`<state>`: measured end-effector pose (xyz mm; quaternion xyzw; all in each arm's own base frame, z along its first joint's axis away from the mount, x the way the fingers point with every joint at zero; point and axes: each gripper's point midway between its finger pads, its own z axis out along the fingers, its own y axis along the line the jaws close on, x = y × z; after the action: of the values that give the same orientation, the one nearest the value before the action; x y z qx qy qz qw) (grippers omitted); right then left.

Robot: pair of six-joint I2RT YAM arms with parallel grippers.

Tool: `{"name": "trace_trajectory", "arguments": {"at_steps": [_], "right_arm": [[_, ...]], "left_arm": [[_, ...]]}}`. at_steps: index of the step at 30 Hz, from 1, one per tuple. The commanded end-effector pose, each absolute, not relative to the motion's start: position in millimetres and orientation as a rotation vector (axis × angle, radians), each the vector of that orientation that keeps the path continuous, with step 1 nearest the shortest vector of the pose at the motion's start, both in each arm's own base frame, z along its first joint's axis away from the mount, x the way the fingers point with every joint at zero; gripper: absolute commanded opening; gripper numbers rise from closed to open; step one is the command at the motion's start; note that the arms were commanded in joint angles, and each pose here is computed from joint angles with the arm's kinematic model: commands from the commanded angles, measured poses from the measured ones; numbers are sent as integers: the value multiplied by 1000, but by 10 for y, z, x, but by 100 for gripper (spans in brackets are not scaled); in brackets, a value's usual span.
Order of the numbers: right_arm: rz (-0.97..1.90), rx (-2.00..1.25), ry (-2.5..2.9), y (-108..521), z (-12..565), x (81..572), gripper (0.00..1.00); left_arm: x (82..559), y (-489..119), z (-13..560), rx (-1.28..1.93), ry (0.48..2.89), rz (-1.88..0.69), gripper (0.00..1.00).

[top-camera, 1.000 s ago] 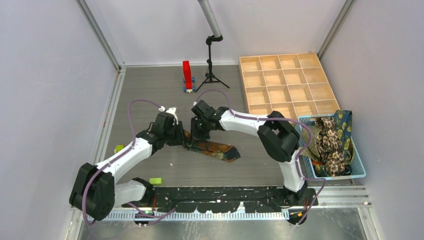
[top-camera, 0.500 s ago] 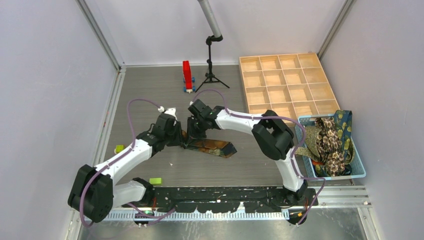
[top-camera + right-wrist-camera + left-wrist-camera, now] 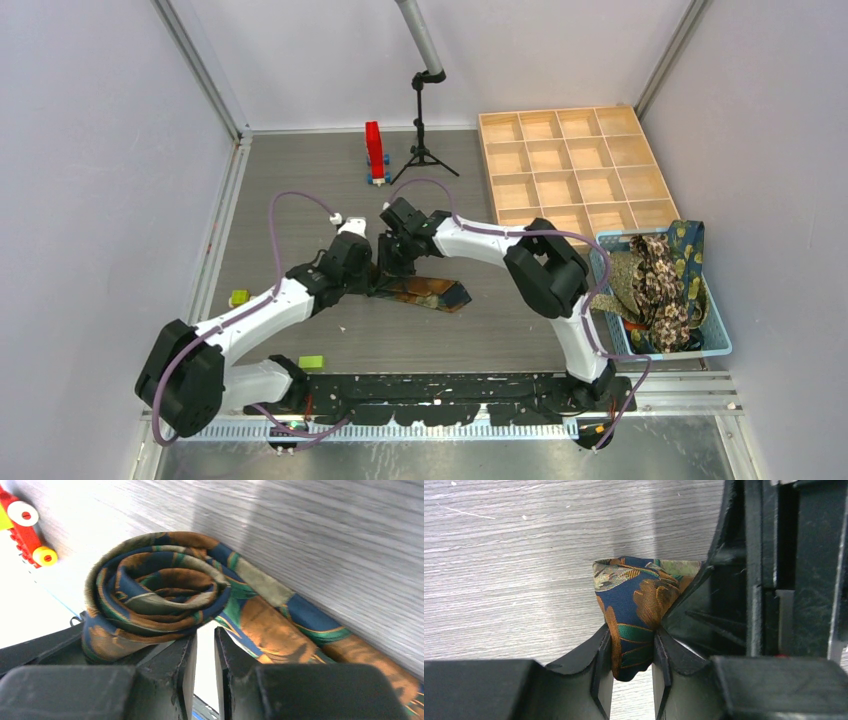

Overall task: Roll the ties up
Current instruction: Roll the tie at the center of the board.

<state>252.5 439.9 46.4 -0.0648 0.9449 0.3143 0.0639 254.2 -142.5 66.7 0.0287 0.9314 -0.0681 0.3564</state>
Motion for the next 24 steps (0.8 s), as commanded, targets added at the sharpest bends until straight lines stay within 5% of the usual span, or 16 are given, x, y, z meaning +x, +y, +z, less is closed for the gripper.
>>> {"name": "trace_trajectory", "arguments": {"at_steps": [1, 24], "right_arm": [[989, -202, 2766, 4267, 742, 2651, 24], [832, -163, 2860, 3626, 355, 2450, 24]], "left_arm": [[2616, -1469, 788, 82, 2380, -141, 30], [2673, -1450, 884, 67, 2344, -54, 28]]}}
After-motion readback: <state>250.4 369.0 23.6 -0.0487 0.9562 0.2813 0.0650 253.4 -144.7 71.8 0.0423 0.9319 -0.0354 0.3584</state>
